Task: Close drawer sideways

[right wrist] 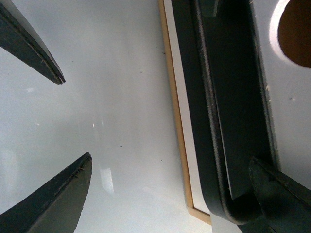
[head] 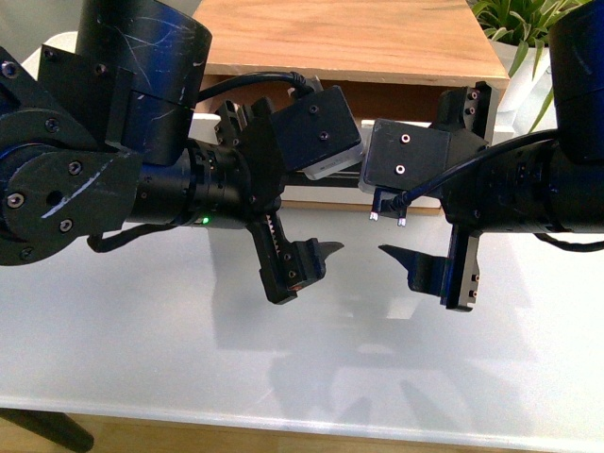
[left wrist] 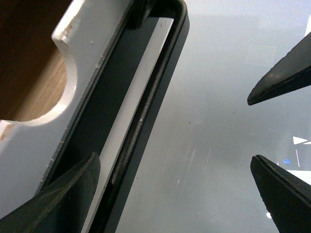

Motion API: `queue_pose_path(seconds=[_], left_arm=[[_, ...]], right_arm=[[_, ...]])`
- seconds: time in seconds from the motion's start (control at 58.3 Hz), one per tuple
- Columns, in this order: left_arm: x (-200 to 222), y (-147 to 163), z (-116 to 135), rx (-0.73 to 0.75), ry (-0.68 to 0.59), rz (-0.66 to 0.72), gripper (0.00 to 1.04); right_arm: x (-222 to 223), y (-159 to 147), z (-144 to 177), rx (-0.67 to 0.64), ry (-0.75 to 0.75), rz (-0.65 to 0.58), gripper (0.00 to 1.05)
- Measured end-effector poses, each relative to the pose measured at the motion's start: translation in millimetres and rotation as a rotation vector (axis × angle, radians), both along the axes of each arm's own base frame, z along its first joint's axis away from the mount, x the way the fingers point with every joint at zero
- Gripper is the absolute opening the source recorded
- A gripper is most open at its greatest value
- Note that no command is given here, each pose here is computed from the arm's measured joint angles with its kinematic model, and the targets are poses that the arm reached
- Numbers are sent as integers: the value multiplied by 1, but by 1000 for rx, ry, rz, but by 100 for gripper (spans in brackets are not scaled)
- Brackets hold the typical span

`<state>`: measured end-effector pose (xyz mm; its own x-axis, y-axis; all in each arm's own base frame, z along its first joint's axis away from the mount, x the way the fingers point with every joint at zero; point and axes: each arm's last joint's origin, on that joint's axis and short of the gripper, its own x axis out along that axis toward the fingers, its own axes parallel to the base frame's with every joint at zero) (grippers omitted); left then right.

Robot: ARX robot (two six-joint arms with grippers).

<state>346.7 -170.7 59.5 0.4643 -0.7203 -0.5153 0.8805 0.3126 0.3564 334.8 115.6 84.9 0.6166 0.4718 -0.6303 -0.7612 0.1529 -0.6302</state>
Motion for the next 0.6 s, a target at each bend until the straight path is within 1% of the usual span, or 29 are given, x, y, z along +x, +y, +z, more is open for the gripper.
queue_pose_path(seconds=[0.154, 0.412, 0.6], left_arm=[[11, -3, -3, 4, 4, 2, 96], [28, -5, -2, 2, -12, 11, 96], [42, -9, 2, 2, -25, 59, 96]], right_arm=[[7, -1, -5, 4, 8, 3, 96], [22, -1, -4, 13, -12, -9, 96], [40, -1, -2, 12, -42, -41, 96]])
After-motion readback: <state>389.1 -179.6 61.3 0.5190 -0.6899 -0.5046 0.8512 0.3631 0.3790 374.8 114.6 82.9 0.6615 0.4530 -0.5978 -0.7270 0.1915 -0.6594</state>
